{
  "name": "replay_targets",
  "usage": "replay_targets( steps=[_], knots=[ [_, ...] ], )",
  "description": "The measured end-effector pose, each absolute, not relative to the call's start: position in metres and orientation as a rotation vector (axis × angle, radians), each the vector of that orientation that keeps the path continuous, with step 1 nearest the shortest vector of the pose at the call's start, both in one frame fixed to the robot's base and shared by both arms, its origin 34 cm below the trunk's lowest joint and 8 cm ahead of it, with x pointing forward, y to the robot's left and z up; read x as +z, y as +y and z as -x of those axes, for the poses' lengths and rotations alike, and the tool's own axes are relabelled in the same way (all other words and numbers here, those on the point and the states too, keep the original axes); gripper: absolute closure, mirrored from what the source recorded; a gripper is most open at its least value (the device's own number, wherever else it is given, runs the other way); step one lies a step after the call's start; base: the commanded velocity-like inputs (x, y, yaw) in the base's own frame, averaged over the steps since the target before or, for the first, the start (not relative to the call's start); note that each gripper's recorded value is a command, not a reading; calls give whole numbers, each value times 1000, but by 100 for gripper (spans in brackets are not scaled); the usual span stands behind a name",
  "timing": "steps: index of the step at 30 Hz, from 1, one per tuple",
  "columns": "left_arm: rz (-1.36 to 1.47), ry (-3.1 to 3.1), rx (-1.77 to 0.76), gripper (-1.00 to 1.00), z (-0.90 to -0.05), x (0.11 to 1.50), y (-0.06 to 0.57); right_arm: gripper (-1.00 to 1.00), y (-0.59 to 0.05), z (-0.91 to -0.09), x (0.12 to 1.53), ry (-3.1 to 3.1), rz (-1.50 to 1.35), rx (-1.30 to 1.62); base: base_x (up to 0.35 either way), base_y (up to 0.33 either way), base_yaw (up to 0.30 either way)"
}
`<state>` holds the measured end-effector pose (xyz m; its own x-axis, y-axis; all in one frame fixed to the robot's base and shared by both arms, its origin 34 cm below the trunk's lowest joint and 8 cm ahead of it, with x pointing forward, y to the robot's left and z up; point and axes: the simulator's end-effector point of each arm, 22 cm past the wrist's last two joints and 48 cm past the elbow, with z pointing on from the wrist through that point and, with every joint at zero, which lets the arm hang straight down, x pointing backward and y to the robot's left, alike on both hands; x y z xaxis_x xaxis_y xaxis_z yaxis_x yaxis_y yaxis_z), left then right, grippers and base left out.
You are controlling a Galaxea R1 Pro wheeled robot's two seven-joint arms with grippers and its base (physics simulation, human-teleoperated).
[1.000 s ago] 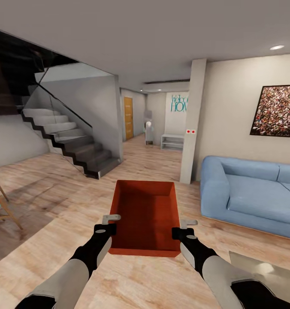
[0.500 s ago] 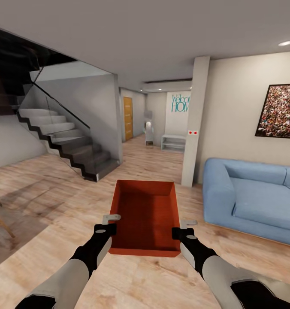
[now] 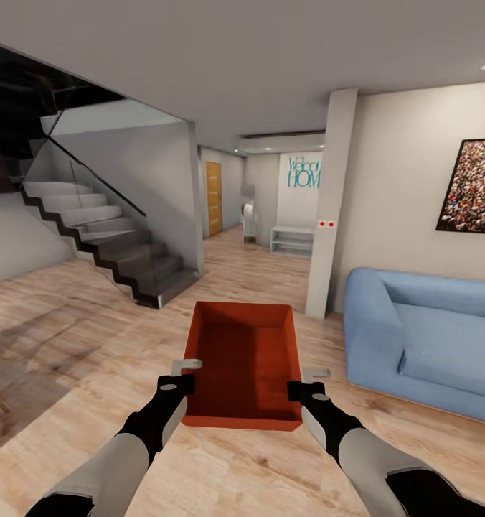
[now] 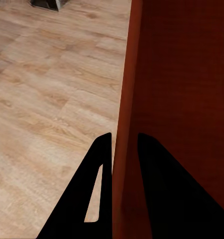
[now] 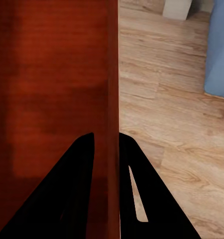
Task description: Move the two storage containers from the living room to the garage. In the garage, place one container on the floor and stack the other container on top of it (either order is fine).
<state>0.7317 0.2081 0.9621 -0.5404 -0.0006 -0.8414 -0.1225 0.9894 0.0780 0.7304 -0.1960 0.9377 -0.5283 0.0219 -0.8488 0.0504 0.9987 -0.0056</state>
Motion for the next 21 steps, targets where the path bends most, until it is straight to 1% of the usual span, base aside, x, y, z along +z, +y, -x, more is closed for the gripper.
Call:
replay_targets(
  steps=[21],
  knots=[
    [84, 2138, 157, 100, -732, 962, 208, 100, -196, -730, 937, 2128, -51, -35, 324, 0, 0]
  ],
)
